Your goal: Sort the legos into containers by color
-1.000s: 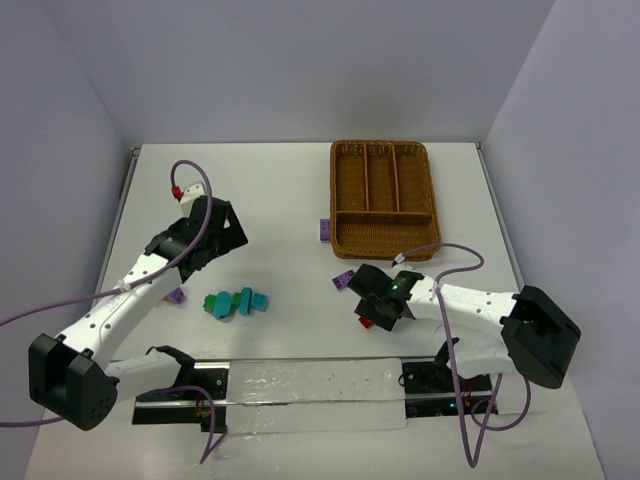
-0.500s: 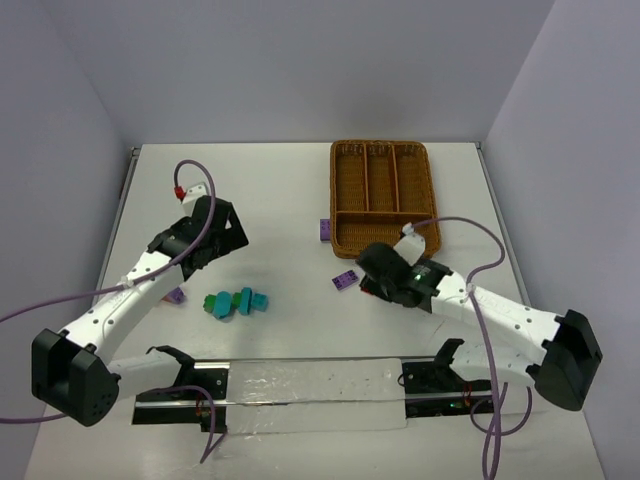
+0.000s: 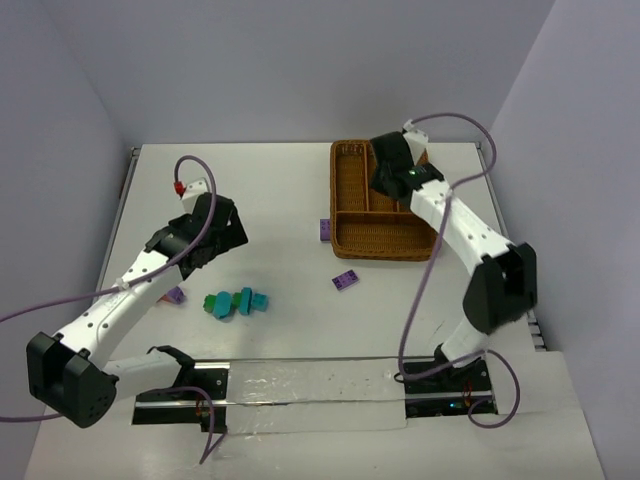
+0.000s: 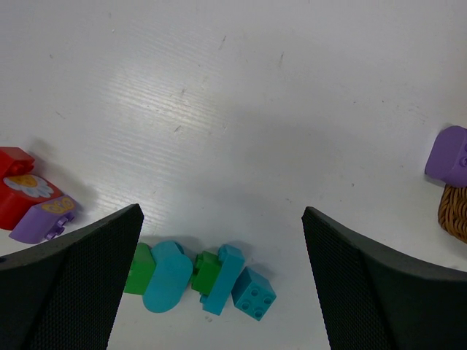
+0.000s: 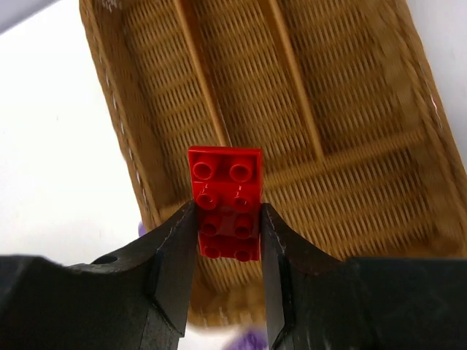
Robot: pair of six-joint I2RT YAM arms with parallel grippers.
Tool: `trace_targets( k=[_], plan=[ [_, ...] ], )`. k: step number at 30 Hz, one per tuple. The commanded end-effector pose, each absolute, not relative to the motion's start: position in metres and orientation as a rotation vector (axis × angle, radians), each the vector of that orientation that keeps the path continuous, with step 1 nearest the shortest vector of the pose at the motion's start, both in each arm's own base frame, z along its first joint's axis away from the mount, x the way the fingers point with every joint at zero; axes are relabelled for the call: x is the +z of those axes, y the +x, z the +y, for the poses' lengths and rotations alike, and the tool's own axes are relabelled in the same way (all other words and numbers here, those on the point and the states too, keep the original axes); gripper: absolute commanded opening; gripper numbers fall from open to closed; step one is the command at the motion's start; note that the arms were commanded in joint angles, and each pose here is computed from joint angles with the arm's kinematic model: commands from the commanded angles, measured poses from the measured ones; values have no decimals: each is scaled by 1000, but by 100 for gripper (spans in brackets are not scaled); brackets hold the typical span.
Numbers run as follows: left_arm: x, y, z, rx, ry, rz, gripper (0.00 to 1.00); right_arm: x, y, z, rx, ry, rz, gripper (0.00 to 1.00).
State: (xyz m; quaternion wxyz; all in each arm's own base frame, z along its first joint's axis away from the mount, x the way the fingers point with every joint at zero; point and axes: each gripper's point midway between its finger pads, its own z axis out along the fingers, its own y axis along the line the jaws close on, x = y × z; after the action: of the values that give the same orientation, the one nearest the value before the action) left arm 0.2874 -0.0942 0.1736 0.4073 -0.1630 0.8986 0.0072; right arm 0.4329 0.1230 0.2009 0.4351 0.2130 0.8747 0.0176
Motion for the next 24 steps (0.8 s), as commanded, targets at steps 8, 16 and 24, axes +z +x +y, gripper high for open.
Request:
trace_targets(
  k=[8, 16, 24],
  plan=[
    [203, 281, -90, -13, -375, 2206, 99, 156, 520, 99, -87, 552, 2224, 28],
    [208, 279, -91, -37, -373, 2197, 99, 172, 522, 97, -65, 548, 2195, 80],
    [202, 280, -96, -90, -384, 2179, 99, 211, 428, 117, 90, 468, 2144, 82]
  ],
)
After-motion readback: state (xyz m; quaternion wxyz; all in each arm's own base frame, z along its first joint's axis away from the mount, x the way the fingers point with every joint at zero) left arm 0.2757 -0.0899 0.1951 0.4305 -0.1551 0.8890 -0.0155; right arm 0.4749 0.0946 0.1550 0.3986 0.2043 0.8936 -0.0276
